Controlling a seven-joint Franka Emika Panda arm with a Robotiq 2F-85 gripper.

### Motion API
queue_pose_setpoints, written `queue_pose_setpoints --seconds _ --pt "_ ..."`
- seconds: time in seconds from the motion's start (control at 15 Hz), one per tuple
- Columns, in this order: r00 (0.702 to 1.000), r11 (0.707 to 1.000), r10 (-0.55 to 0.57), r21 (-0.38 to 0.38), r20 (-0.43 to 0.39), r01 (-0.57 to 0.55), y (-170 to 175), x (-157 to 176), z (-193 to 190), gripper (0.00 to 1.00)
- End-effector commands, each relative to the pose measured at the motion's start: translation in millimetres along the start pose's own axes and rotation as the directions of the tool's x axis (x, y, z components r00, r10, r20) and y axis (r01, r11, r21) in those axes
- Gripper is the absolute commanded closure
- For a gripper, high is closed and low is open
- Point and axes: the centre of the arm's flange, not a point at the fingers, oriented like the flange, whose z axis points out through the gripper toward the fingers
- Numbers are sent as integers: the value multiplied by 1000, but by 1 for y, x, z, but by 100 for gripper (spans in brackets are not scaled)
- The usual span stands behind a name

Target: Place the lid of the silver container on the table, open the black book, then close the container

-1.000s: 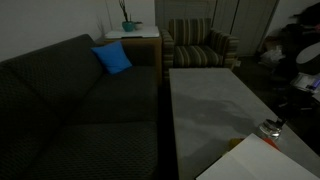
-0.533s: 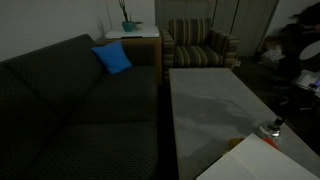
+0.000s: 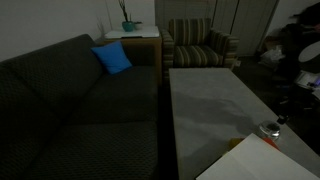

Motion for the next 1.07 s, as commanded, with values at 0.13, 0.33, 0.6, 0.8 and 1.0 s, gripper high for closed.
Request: queue_pose_setpoints --seconds 0.13,0.33,0.6,0.8,1.0 --pt "996 955 51 -288 -77 -71 -47 -17 -54 100" --pt "996 915 29 -399 -79 -58 -71 -20 -78 100" --pt "998 854 46 -516 -47 -64 -93 -25 -92 73" --pt "996 808 79 -584 -27 -80 -101 -32 -94 54" --pt "996 776 89 -626 -5 -72 -105 -39 -91 32"
